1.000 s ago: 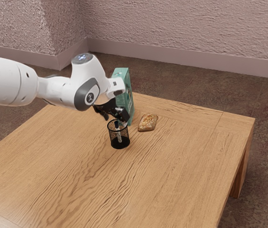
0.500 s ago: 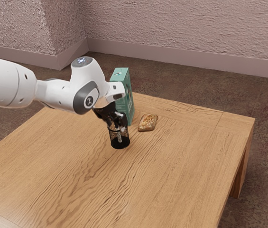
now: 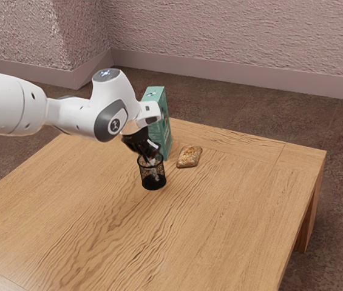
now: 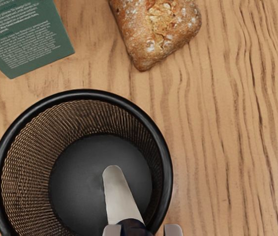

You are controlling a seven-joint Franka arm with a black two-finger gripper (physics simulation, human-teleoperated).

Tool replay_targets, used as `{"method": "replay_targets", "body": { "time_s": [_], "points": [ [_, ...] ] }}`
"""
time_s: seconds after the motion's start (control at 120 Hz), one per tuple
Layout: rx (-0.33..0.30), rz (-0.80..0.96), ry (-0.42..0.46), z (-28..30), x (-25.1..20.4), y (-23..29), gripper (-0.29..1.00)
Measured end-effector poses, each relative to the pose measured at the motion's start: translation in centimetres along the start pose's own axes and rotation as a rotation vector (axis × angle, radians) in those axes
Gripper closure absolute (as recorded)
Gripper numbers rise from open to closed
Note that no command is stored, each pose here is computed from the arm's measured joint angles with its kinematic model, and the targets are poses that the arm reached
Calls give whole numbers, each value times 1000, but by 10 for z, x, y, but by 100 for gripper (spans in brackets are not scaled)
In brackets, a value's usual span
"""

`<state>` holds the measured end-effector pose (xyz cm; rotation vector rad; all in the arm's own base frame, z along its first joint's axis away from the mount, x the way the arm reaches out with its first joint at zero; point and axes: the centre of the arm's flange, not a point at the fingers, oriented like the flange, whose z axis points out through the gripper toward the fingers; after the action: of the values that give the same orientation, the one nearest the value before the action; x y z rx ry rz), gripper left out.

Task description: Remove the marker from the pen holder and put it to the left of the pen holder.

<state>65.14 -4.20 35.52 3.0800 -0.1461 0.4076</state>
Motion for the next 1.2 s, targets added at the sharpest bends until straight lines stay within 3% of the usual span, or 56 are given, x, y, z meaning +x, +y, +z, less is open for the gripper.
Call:
{"method": "replay_targets", "body": {
  "time_s": [0.133,0.317,0.45,0.583,0.733,0.858,1.025,1.1,1.2],
  "points": [
    [4,-2,21,-22,3,1,75],
    [32,9,70,-104,6,0,78],
    [119,13,25,-160,7,-27,79],
    [204,-56,-159,-155,9,-83,79],
    [261,-130,-491,-83,-2,-129,79],
    [311,-148,-720,-56,-14,-138,79],
    [322,-166,-1000,-17,-46,-138,79],
    [326,-166,-1083,3,-54,-137,79],
    [341,-164,-1106,15,-41,-135,79]
  ]
}}
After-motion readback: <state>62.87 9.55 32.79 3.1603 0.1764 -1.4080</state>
